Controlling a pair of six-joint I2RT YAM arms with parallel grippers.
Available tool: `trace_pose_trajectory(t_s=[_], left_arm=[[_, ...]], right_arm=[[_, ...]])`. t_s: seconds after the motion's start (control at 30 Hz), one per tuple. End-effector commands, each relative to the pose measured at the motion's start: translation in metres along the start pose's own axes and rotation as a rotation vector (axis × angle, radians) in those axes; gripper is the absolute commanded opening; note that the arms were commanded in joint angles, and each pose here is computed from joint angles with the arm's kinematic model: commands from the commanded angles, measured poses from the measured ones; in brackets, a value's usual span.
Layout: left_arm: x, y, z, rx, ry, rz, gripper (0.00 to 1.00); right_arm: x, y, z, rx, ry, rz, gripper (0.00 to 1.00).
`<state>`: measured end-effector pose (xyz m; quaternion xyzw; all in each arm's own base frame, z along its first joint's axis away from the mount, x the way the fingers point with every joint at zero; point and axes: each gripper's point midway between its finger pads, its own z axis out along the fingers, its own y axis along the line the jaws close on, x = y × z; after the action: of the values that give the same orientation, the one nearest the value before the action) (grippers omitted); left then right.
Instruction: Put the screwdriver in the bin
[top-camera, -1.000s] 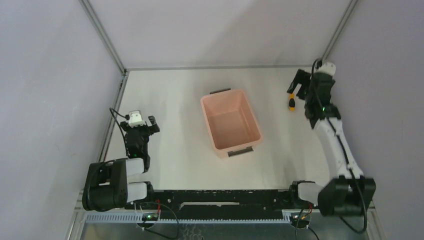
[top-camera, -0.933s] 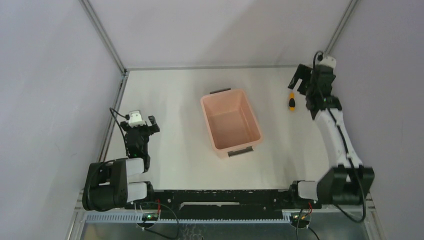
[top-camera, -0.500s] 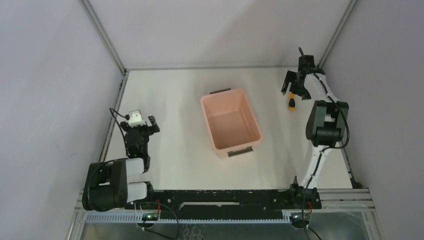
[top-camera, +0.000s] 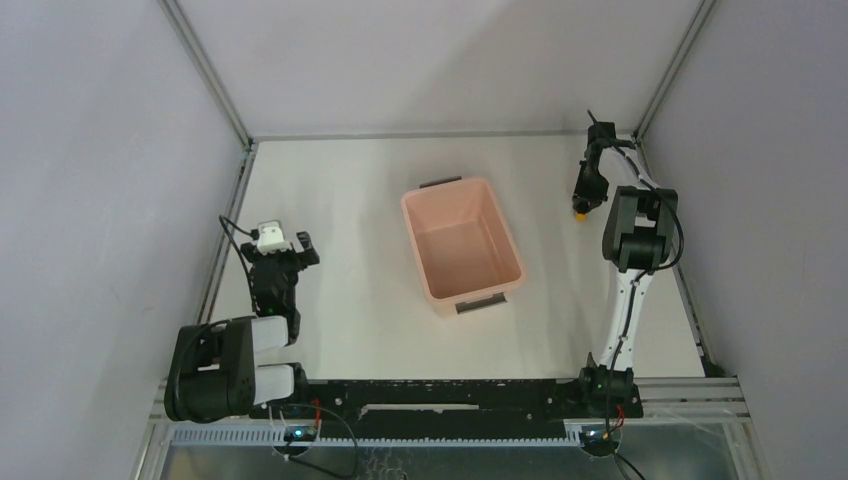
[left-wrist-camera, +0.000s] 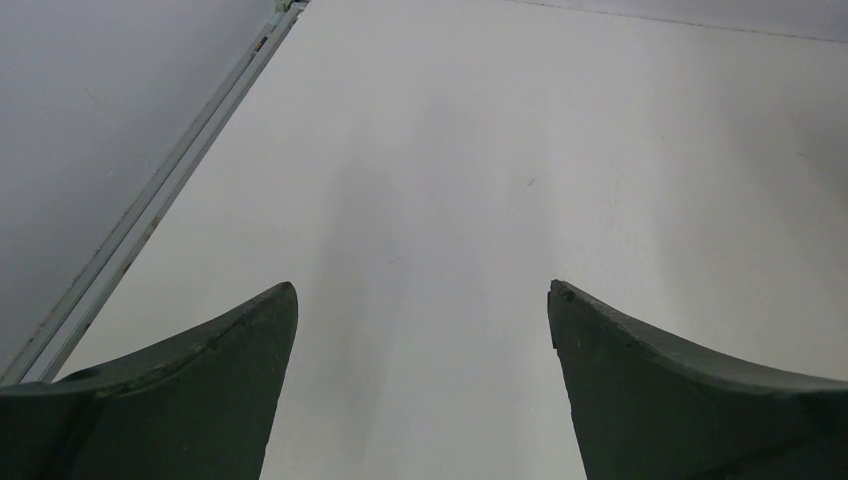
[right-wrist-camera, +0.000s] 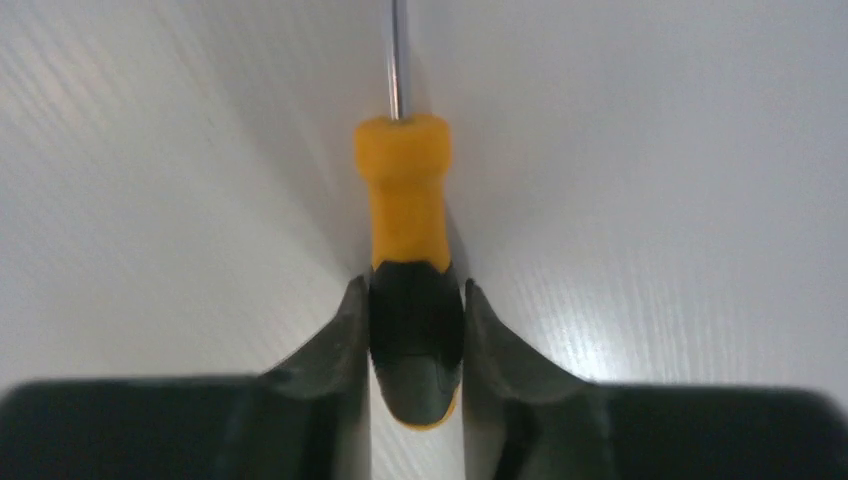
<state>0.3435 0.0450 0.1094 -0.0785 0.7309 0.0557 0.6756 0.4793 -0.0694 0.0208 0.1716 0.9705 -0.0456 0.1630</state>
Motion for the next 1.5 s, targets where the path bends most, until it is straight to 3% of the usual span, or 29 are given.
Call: trace_pose_trajectory(t_s=[0.0, 0.07, 0.3, 0.63, 0.83, 1.03, 1.27, 1.47], left_arm=[[-0.028, -0.002, 0.009, -0.002, -0.080, 0.006, 1.00], [-0.028, -0.002, 0.009, -0.002, -0.079, 0.006, 1.00], [-0.028, -0.002, 0.009, -0.002, -0.080, 0.006, 1.00], [-0.028, -0.002, 0.009, -0.001, -0.080, 0.006, 1.00], [-0.028, -0.002, 0.009, -0.002, -0.080, 0.006, 1.00], [-0.027, -0.002, 0.009, -0.002, -0.078, 0.007, 1.00], [-0.028, -0.002, 0.009, -0.002, -0.080, 0.006, 1.00], [-0.028, -0.002, 0.009, -0.002, -0.080, 0.006, 1.00]], right_arm=[[-0.009, -0.012, -0.011, 0.050, -0.019, 0.019, 0.10], [-0.016, -0.014, -0.026, 0.055, -0.046, 0.015, 0.00], [-0.024, -0.026, -0.105, 0.105, -0.134, -0.011, 0.00], [0.013, -0.011, -0.237, 0.061, -0.275, -0.055, 0.00], [0.050, 0.036, -0.301, -0.006, -0.367, -0.149, 0.00], [0.100, 0.123, -0.347, -0.222, -0.445, -0.283, 0.00], [0.155, 0.206, -0.352, -0.383, -0.438, -0.391, 0.00], [0.189, 0.243, -0.299, -0.395, -0.386, -0.345, 0.00]])
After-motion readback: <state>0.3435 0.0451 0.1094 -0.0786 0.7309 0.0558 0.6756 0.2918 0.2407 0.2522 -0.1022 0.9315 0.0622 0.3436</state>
